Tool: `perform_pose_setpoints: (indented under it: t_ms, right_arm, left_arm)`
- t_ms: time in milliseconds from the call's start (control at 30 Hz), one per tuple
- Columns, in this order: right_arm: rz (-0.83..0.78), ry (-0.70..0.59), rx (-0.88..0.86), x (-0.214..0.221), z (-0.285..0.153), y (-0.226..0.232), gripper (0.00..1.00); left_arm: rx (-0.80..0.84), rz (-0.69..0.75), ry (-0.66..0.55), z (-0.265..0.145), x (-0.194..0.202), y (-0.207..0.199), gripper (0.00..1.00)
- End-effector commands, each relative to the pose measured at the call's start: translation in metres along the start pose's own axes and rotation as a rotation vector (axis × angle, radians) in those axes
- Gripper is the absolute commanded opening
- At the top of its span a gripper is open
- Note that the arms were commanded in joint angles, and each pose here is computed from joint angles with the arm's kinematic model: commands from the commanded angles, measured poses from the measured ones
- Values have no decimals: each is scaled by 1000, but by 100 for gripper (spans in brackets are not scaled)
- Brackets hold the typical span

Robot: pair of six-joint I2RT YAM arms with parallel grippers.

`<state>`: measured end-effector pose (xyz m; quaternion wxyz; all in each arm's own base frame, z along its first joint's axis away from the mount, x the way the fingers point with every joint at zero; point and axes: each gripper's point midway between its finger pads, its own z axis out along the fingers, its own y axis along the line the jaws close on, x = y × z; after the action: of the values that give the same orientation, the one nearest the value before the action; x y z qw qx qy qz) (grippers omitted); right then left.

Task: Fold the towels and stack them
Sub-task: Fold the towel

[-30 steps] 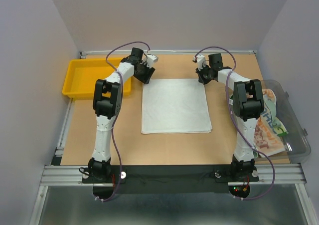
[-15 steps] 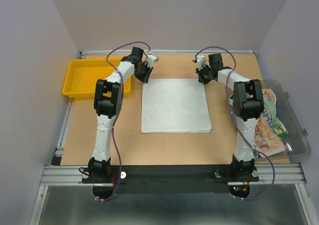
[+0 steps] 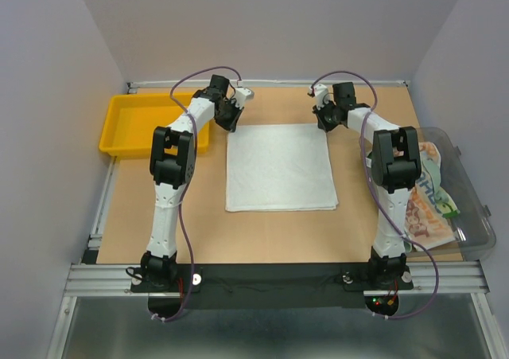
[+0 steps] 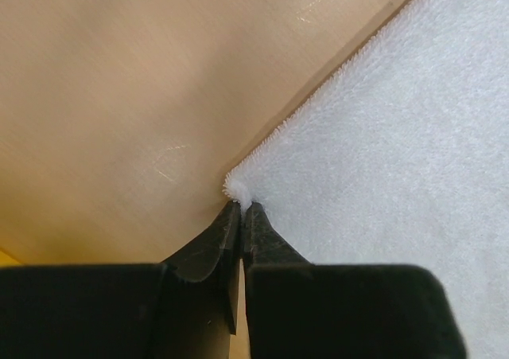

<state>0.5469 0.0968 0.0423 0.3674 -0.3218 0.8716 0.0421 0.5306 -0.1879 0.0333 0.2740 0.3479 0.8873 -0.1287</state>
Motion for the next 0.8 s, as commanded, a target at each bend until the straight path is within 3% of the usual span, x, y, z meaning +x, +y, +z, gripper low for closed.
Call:
perform_pose_setpoints:
  t_ms: [0, 333, 767]
  right_arm:
    - [-11, -66, 97, -34, -19, -28, 0]
    - [45, -178, 72, -66, -49, -20, 0]
    - [142, -179, 13, -38, -105, 24, 0]
  left_arm:
    - [-74, 37, -62, -42, -22, 19, 0]
    - [-71, 57, -212, -84, -52, 4, 0]
    - [-12, -6, -215, -121, -14, -52, 0]
